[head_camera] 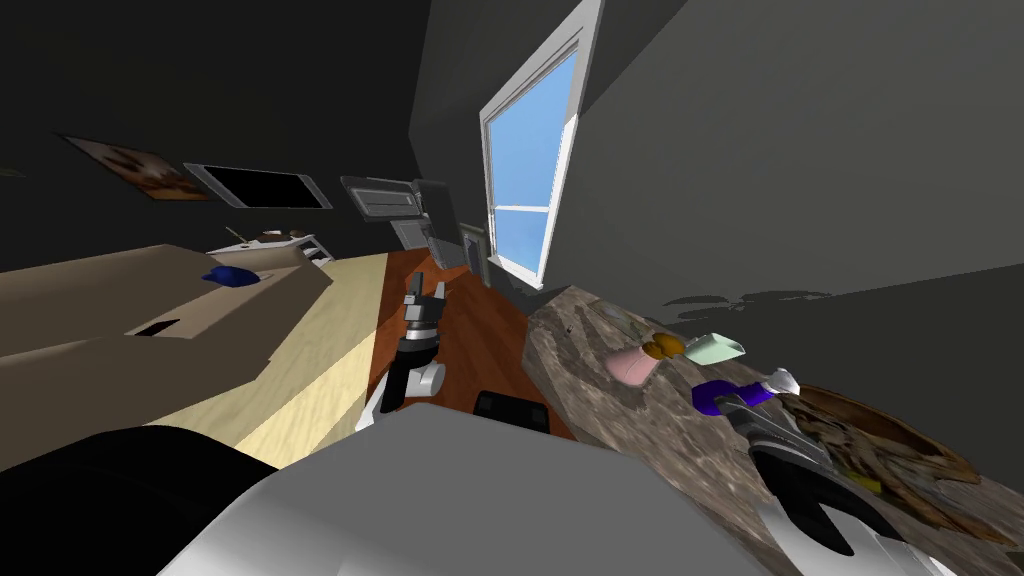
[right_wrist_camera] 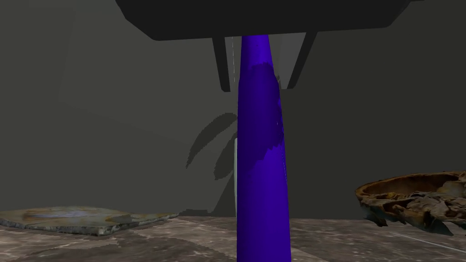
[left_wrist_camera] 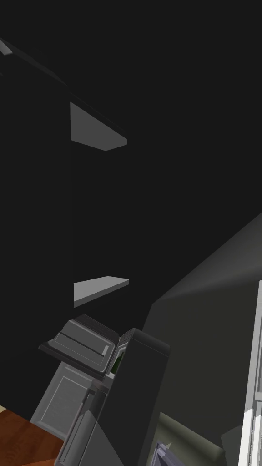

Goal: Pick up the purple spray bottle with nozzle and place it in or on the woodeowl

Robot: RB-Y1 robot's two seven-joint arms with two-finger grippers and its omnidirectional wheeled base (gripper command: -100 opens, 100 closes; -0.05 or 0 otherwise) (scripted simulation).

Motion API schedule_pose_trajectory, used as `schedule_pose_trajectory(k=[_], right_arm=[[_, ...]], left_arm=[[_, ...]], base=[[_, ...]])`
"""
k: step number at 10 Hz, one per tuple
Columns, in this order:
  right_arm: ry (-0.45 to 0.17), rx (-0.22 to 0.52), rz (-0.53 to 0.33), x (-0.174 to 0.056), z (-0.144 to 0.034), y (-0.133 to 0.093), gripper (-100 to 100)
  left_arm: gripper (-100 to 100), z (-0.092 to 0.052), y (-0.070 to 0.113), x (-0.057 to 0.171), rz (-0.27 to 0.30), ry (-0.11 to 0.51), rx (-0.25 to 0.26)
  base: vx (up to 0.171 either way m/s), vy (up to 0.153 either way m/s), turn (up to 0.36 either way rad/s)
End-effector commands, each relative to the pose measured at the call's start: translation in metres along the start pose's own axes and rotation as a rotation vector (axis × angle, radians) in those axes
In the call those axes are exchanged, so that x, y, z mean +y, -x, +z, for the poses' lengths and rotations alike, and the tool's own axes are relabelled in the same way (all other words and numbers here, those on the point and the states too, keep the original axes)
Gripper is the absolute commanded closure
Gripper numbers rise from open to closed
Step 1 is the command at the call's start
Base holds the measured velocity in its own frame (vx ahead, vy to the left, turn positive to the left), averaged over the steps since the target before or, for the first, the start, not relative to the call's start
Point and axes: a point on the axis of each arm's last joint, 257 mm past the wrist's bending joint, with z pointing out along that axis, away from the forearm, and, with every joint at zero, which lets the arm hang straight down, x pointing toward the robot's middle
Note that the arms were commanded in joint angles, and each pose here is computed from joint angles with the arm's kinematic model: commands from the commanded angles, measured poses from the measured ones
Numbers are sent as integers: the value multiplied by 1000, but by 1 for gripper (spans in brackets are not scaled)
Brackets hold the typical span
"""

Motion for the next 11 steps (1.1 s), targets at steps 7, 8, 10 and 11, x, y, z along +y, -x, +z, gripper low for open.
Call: schedule_pose_trajectory(k=[7, 8, 10, 11], right_arm=[[-214, 11, -68, -94, -8, 19, 100], [-239, 4, -70, -104, -7, 26, 100], [-267, -14, -67, -113, -3, 38, 100], [-276, -32, -60, -115, 2, 48, 100]], left_arm=[[0, 0, 0, 0, 0, 0, 0], [0, 0, 0, 0, 0, 0, 0], [0, 0, 0, 0, 0, 0, 0], [0, 0, 0, 0, 1, 0, 0]], base=[[-256, 10, 221], [-213, -49, 166], [-164, -129, 123], [-73, -200, 79]])
